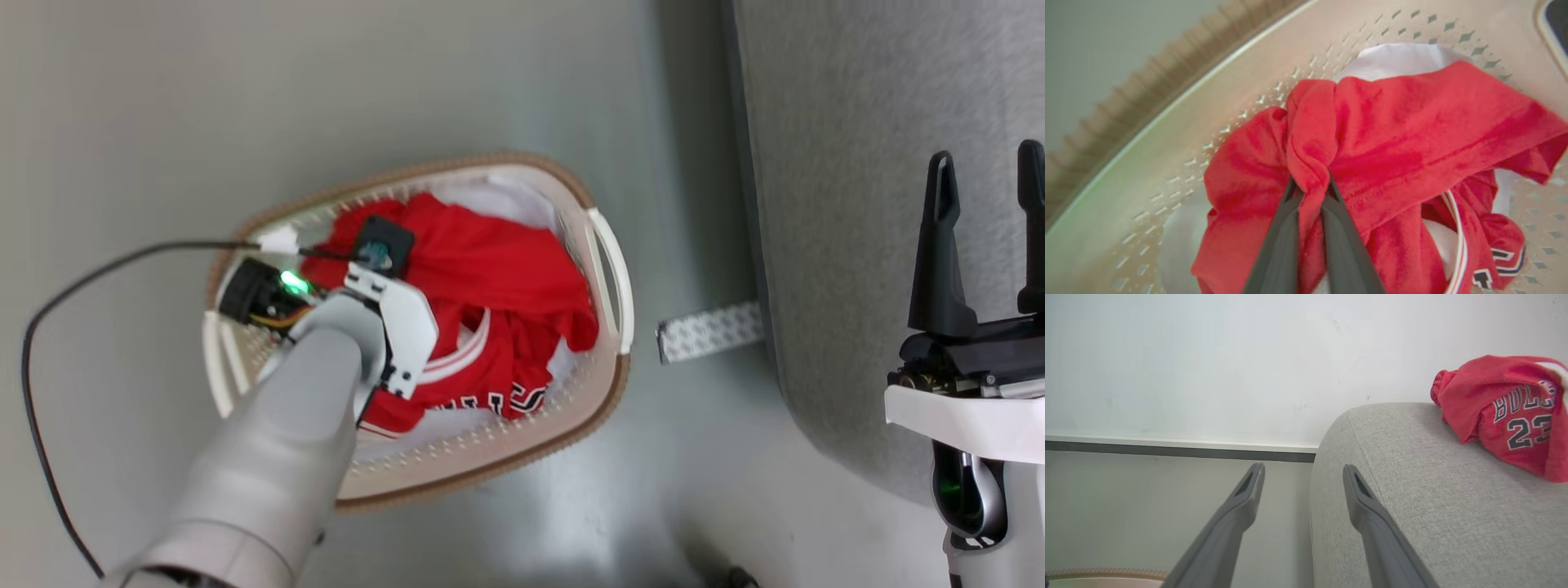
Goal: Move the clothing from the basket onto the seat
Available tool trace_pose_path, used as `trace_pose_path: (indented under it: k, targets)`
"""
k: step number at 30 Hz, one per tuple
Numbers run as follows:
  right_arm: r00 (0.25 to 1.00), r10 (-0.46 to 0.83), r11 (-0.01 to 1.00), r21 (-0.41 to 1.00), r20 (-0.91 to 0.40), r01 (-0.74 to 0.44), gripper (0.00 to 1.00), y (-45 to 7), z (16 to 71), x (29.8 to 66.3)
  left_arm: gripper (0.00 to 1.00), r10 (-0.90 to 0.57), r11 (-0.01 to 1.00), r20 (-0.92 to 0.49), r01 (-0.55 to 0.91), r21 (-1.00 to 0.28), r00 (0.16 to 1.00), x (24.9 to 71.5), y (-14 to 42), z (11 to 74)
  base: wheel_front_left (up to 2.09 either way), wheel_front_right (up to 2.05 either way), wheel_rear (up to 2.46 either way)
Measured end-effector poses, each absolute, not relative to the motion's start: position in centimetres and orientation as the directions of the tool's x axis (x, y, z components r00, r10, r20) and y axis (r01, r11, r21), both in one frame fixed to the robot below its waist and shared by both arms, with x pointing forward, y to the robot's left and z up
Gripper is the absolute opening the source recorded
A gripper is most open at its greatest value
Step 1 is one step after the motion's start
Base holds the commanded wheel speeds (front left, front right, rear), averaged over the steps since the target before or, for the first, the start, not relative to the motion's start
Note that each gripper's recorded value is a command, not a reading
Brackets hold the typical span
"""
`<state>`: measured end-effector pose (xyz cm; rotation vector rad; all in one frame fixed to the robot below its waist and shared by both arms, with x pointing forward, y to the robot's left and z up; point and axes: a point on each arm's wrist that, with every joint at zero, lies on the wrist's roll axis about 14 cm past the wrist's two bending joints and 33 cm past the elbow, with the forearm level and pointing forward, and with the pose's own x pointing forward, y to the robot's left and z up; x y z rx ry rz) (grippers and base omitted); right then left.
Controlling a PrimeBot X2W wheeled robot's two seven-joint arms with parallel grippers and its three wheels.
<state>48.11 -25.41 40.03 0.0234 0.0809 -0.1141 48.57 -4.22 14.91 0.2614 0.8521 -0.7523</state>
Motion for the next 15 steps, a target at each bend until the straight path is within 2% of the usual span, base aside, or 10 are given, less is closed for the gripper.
trace_pose_path:
  k: [6,15]
  targets:
    - [0.993,-0.117,0.991,0.054,-0.034,0.119,1.00,-25.1,42.9,47.1,0.00,-0.531,0.766,-0.655,0.635,-0.101,0.537,49.3,-3.5,20.8,0.00,0.00,0.00]
    - [0.995,-0.103,0.990,0.101,-0.007,0.103,1.00,-23.7,46.2,43.0,0.00,-0.546,0.813,-0.463,0.576,-0.090,0.698,49.2,-1.9,32.0,0.00,0.00,0.00]
